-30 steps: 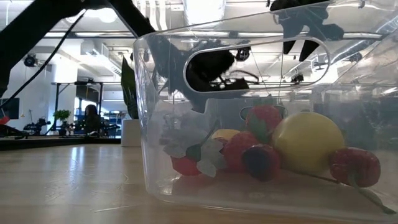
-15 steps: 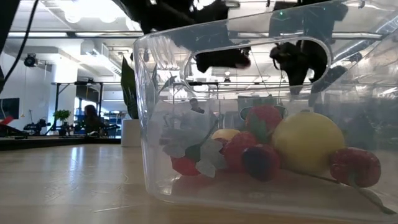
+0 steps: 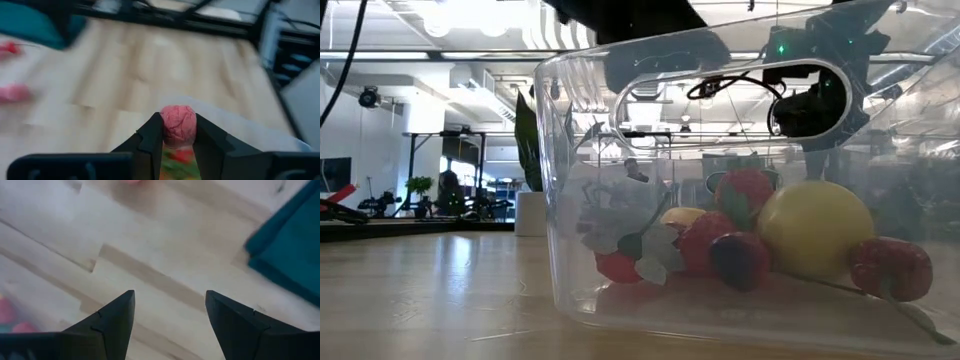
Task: Pick and placing Produce into tupperware
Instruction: Put the peach into the transparent bin
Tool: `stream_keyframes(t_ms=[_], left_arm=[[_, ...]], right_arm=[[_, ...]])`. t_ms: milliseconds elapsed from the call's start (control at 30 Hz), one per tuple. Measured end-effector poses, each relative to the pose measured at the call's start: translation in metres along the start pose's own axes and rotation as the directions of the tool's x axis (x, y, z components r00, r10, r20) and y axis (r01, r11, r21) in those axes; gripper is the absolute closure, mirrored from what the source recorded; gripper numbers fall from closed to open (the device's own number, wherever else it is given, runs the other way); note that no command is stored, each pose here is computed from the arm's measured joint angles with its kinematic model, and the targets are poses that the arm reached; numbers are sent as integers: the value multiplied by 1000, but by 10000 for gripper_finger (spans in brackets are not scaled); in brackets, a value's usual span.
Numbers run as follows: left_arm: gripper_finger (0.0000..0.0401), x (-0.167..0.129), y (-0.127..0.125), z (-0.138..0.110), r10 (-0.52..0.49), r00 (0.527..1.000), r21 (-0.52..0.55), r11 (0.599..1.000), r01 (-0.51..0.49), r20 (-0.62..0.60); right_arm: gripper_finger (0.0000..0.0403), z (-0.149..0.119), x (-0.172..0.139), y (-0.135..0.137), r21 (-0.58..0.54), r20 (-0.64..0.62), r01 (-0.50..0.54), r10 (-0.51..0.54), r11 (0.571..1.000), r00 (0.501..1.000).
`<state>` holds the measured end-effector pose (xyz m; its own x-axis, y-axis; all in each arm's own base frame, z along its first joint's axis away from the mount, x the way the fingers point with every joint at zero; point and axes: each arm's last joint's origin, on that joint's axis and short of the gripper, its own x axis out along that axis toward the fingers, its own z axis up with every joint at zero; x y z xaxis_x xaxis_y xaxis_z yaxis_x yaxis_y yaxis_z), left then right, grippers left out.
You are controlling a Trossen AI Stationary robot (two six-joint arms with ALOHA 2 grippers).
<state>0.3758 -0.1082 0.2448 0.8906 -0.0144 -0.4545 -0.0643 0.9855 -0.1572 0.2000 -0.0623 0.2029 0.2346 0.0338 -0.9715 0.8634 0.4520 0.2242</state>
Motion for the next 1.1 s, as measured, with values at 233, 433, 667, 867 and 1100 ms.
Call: stream_keyframes(t_ms=[233,433,667,867,1100], left_arm=[[331,10,-29,-25,-103,991,-82,992,97,-80],[331,29,-31,-49,-99,984,-98,992,85,-149],[331,49,-34,-74,-127,968,-122,987,102,-214],[314,50,-36,-72,-137,973,-245,965,89,-184],[210,38,-37,-56,-132,982,-254,963,96,-132]], right_arm=[[168,3,-4,2,-8,51,26,-26,1000,998],[168,5,-7,4,-10,63,14,-13,1000,998],[168,5,-7,4,-10,65,12,-11,1000,998],[168,6,-7,5,-10,67,10,-9,1000,998],[168,13,-8,12,-77,138,-54,64,996,988]])
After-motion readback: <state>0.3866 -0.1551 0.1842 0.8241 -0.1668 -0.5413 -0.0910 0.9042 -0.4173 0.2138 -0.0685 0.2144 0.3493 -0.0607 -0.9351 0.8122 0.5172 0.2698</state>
